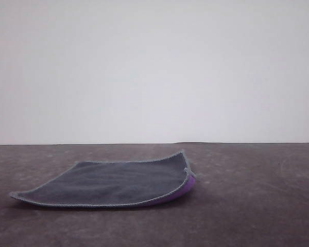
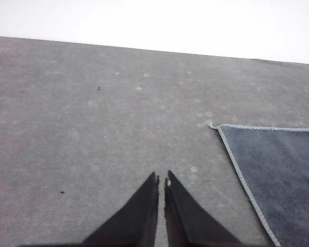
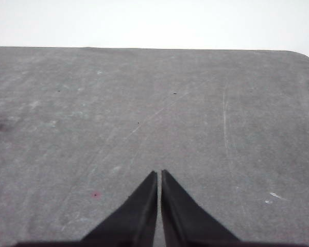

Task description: Fold clothes

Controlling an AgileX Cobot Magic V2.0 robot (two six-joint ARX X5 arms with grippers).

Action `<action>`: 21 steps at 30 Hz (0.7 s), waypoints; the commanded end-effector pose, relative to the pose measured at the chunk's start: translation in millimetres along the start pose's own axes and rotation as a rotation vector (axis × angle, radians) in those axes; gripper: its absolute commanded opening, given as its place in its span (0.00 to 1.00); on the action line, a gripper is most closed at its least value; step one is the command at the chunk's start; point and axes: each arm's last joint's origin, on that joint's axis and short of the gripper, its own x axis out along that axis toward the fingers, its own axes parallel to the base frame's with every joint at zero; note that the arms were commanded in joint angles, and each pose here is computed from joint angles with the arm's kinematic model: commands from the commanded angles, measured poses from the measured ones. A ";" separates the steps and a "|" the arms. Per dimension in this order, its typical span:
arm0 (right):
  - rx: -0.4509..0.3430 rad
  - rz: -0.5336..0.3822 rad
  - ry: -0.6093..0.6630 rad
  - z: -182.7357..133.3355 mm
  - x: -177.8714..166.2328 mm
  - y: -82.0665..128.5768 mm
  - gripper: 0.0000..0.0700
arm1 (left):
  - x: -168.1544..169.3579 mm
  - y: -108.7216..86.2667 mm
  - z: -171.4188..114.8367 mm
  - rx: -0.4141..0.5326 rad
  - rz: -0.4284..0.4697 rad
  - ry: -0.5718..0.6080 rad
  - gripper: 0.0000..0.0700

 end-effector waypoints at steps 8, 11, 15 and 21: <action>0.010 -0.004 -0.010 -0.2 0.3 -0.3 0.01 | 1.9 0.9 -6.6 -0.002 0.006 0.020 0.01; 0.010 -0.004 -0.010 -0.2 0.3 -0.3 0.01 | 1.9 0.9 -6.6 -0.002 0.006 0.020 0.01; 0.009 0.001 -0.009 -0.2 0.3 0.2 0.01 | 1.9 0.9 -6.6 -0.002 0.006 0.020 0.01; 0.008 0.003 -0.009 -0.2 0.3 0.5 0.01 | 1.9 0.9 -6.6 -0.002 0.007 0.020 0.01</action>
